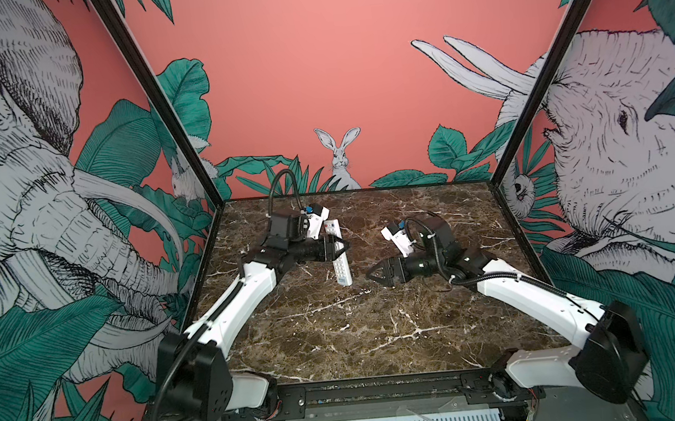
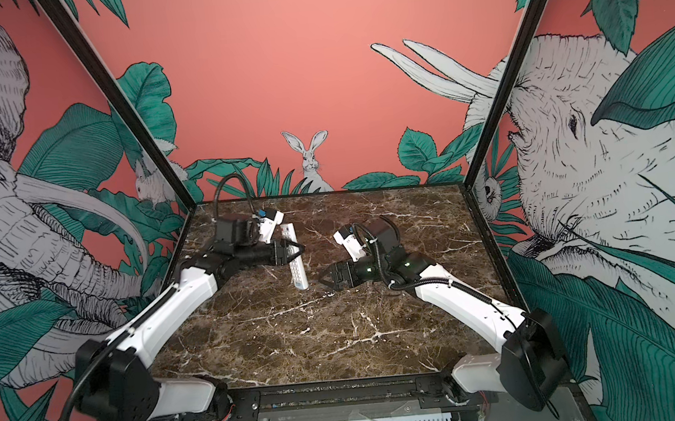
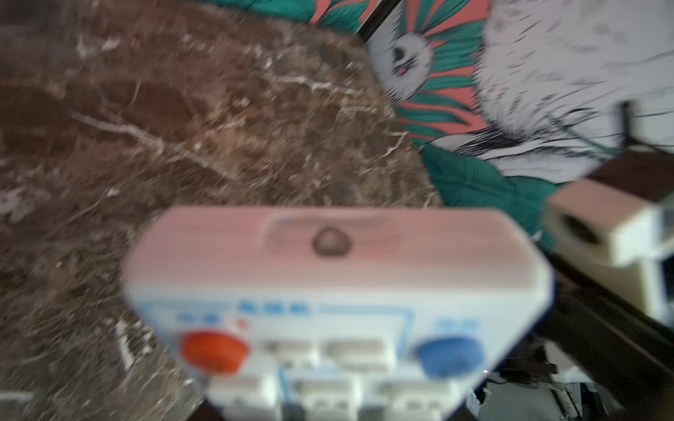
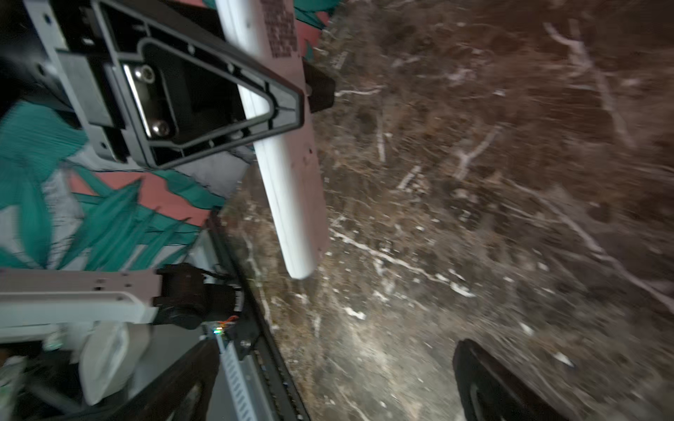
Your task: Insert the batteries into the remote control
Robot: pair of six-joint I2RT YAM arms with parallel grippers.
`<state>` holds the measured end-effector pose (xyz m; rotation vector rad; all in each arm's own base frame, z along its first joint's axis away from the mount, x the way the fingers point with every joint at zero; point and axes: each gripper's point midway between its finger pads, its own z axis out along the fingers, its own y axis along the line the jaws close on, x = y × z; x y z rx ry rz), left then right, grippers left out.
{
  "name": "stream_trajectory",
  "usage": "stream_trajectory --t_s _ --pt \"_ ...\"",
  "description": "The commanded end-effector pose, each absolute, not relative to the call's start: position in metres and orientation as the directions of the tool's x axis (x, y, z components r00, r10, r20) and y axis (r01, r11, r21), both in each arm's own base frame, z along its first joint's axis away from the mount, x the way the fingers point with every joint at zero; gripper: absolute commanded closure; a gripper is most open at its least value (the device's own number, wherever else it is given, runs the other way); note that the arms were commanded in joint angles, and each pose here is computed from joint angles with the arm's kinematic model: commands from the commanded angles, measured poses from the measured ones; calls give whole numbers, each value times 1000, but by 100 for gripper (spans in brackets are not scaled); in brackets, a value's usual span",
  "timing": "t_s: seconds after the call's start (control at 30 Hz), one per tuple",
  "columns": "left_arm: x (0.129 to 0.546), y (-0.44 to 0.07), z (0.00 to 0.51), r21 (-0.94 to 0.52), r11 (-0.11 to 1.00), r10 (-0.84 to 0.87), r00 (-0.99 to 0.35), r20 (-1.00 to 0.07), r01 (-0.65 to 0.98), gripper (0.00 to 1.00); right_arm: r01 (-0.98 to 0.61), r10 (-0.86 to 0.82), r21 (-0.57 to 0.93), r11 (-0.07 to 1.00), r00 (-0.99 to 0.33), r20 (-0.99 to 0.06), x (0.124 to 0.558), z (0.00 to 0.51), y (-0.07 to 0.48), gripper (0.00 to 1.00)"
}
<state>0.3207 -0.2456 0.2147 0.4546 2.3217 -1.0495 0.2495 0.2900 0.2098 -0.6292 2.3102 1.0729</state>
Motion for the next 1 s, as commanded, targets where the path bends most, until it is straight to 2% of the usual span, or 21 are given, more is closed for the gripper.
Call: stream_trajectory --t_s 0.0,0.13,0.27,0.5,0.57,0.7,0.8,0.9,0.97 --pt "300 -231 145 -462 794 220 -895 -388 396 100 -525 -346 237 818 -777 -525 247 157 219 1" --pt "310 -247 110 -376 865 230 -929 -289 331 100 -469 -366 76 880 -772 -520 245 143 180 1" --pt "324 -265 86 -223 921 284 -942 -177 319 100 -428 -374 -44 903 -730 -573 250 133 155 0" --pt "344 -278 53 -177 963 183 -975 -126 204 100 -219 -384 -326 920 -674 -631 283 129 96 0" --pt "347 -280 44 -179 969 150 -982 -117 170 100 -188 -383 -353 916 -667 -639 294 123 83 0" --pt "350 -283 29 -176 977 110 -990 -89 124 100 -174 -348 -315 933 -658 -668 314 112 69 0" --pt "352 -285 18 -173 980 86 -993 -77 99 87 -171 -353 -318 932 -622 -699 330 108 60 0" --pt "356 -288 14 -186 978 73 -993 -91 89 66 -149 -335 -308 940 -578 -744 339 104 55 0" --pt "356 -288 13 -196 977 60 -993 -101 79 59 -141 -346 -321 936 -527 -777 345 103 53 0"
